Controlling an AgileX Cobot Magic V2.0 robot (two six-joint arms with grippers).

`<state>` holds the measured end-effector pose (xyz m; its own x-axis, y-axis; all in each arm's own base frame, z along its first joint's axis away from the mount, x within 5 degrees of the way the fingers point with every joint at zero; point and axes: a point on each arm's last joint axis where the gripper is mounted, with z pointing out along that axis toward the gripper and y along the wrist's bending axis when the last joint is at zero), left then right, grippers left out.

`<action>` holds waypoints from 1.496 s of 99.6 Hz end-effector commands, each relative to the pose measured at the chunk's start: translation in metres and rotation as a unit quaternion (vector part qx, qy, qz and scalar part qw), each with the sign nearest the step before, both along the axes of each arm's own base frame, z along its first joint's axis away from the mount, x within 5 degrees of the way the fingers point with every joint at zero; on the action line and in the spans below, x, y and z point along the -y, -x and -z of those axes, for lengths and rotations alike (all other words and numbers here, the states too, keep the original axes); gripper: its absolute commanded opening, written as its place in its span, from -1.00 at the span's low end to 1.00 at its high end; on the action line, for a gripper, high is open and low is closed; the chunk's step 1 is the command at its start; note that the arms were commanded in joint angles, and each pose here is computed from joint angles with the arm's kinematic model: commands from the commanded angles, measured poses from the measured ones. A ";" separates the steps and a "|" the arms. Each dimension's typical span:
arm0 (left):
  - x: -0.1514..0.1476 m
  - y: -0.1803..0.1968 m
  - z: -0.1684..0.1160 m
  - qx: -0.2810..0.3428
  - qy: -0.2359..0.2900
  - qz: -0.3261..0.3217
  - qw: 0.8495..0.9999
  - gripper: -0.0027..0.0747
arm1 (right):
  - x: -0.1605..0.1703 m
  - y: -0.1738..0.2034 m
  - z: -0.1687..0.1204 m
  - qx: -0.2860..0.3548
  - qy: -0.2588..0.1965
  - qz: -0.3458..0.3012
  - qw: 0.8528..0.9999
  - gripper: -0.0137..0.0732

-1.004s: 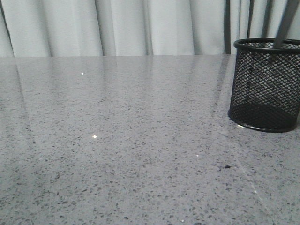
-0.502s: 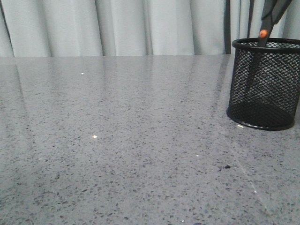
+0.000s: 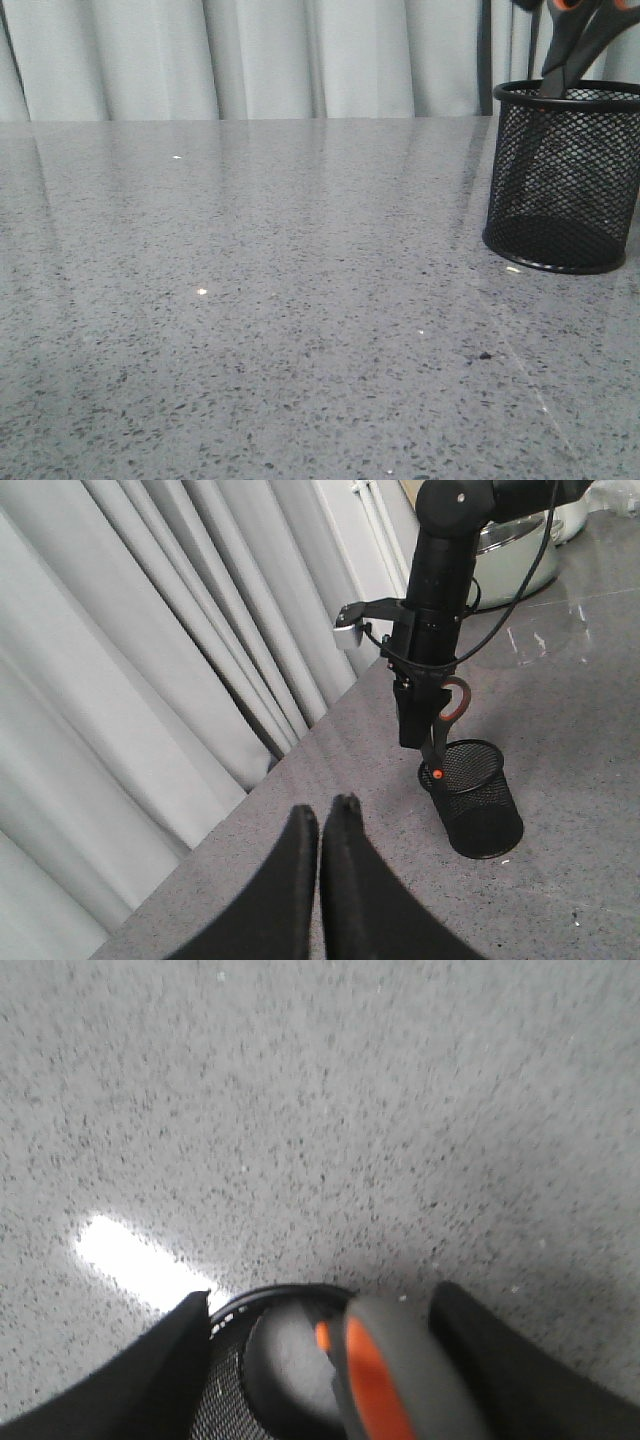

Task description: Put scissors into bucket

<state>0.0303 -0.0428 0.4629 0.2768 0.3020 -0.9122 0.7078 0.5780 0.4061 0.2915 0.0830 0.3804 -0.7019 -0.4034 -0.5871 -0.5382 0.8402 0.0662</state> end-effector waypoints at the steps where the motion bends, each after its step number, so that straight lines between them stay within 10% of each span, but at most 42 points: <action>1: 0.001 -0.002 -0.009 0.020 0.039 0.001 0.999 -0.98 | 0.001 0.012 -0.041 0.080 -0.026 0.004 0.996 0.41; 17: 0.008 -0.011 0.006 0.014 0.039 -0.005 0.999 -0.98 | 0.008 0.036 -0.081 0.150 -0.029 0.005 0.988 0.23; 35: 0.007 -0.014 0.027 0.006 0.076 -0.023 0.997 -0.98 | 0.018 0.078 -0.106 0.206 -0.034 0.008 0.978 -0.85; 64: -0.012 -0.002 0.075 0.055 0.187 -0.041 0.980 -0.98 | 0.037 0.148 -0.074 0.317 -0.059 0.050 0.945 -0.79; 94: -0.008 -0.013 0.134 0.044 0.144 -0.088 0.985 -0.98 | 0.060 0.213 0.024 0.445 -0.094 0.109 0.884 -0.79; 117: -0.008 -0.016 0.140 0.040 0.138 -0.104 0.984 -0.98 | 0.069 0.251 0.041 0.510 -0.115 0.114 0.845 -0.80; 149: -0.008 -0.016 0.140 0.040 0.138 -0.104 0.984 -0.98 | 0.070 0.260 0.041 0.524 -0.120 0.113 0.835 -0.79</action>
